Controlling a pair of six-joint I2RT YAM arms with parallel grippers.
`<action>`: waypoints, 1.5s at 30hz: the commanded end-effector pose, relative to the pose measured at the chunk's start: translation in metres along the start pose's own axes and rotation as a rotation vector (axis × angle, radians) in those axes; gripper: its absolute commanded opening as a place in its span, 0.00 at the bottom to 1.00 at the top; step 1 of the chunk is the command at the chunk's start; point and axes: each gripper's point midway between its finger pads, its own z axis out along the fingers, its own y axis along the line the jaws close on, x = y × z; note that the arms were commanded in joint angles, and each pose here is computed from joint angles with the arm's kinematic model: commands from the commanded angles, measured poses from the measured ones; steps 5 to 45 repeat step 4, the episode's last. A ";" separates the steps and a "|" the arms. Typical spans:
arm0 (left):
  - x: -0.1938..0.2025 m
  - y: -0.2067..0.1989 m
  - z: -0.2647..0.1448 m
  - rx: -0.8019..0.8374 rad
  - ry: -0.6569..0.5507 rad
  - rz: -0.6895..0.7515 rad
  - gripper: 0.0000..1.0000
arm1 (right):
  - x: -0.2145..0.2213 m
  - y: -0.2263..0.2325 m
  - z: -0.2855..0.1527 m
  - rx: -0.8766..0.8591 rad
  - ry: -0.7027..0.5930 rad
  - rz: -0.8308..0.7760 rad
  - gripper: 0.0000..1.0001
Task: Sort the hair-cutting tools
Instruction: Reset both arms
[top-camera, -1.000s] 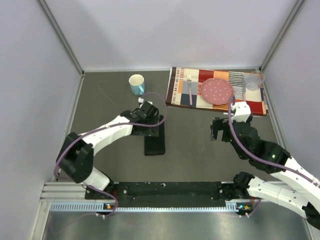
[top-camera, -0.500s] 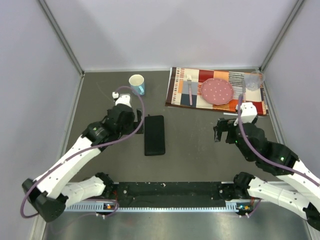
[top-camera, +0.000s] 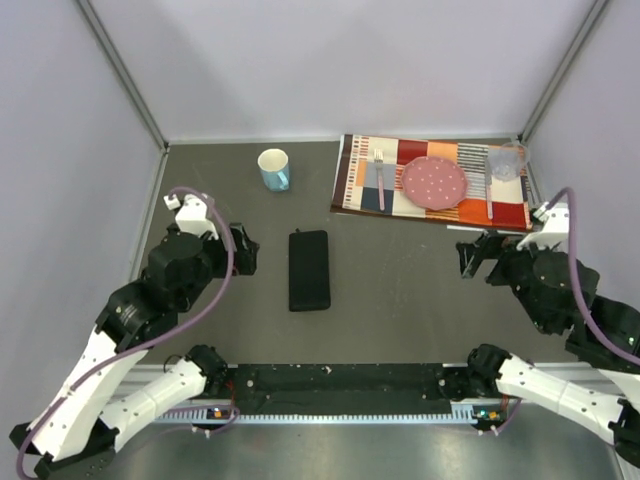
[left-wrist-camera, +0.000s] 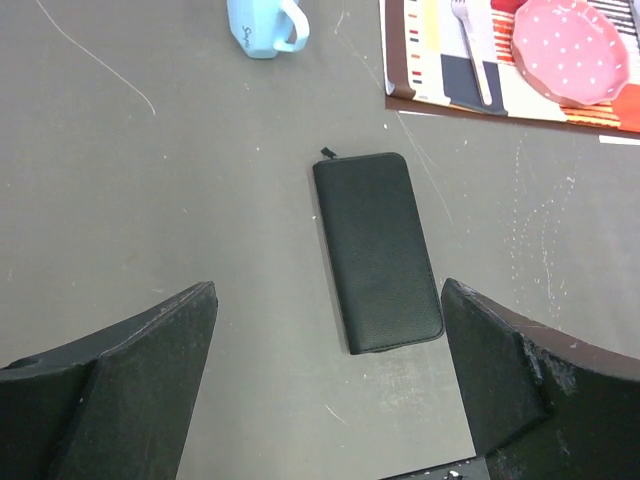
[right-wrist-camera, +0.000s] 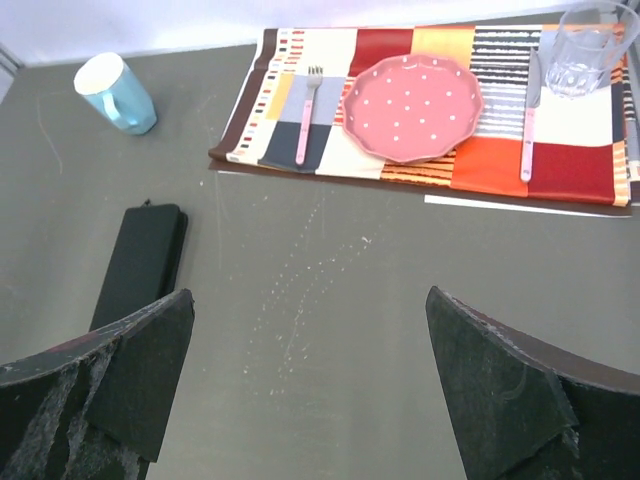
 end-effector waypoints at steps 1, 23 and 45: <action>-0.022 0.009 -0.018 -0.007 -0.092 0.013 0.99 | -0.021 -0.014 -0.015 0.025 -0.058 0.040 0.99; -0.027 0.011 -0.023 -0.003 -0.123 0.022 0.99 | -0.024 -0.017 -0.016 0.040 -0.069 0.058 0.99; -0.027 0.011 -0.023 -0.003 -0.123 0.022 0.99 | -0.024 -0.017 -0.016 0.040 -0.069 0.058 0.99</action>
